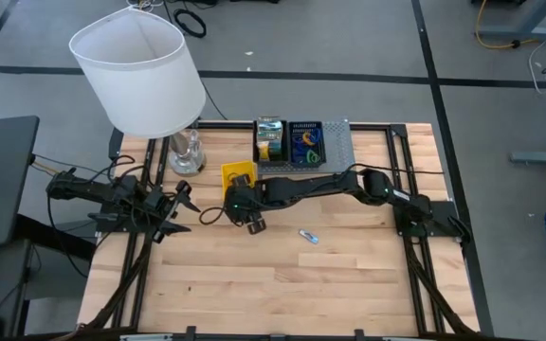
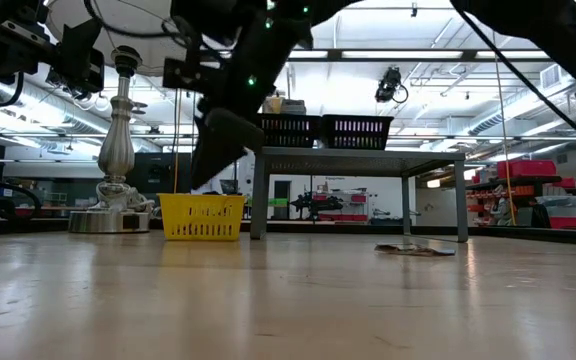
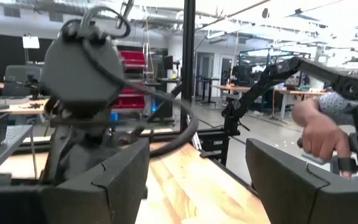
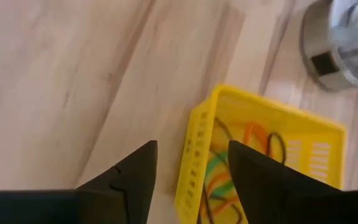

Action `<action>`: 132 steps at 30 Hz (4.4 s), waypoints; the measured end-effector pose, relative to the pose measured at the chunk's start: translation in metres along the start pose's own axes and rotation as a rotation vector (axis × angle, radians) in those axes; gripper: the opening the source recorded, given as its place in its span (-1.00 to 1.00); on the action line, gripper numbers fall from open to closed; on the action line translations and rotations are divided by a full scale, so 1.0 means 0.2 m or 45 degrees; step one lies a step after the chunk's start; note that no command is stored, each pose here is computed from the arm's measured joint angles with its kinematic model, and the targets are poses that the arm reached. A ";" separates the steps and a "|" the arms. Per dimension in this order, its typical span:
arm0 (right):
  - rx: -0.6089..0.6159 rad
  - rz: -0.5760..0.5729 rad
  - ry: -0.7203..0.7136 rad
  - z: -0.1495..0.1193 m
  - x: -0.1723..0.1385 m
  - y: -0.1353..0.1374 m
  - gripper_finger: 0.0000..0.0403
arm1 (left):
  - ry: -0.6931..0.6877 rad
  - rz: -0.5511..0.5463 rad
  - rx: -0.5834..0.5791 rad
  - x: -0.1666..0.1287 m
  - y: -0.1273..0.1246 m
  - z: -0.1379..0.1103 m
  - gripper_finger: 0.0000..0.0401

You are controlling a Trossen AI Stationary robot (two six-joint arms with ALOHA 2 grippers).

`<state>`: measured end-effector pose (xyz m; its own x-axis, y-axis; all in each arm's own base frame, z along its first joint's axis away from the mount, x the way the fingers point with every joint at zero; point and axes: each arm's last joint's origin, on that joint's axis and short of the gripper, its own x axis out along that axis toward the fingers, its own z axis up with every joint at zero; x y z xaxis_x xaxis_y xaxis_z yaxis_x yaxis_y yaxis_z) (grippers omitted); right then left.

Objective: Pick & Place Office Desk Supplies
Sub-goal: Put the yellow bin on the shelf

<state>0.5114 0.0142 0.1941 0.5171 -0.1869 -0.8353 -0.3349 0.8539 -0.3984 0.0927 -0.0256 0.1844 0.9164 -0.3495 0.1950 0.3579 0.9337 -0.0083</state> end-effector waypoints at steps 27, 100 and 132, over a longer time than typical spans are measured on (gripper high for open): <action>0.013 0.056 0.084 -0.09 0.14 -0.04 -0.30 | -0.005 0.000 0.000 0.00 0.00 0.00 0.34; 0.784 -0.232 0.528 -0.01 -0.84 1.01 -0.97 | -0.004 0.000 0.000 0.00 0.00 0.00 0.34; 0.383 -0.214 0.605 -0.04 -0.74 0.64 -0.97 | -0.004 0.000 0.000 0.00 0.00 0.00 0.34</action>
<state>0.3858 0.1478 0.2637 0.1109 -0.4696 -0.8759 -0.0047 0.8811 -0.4730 0.0926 -0.0256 0.1847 0.9157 -0.3494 0.1983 0.3580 0.9337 -0.0079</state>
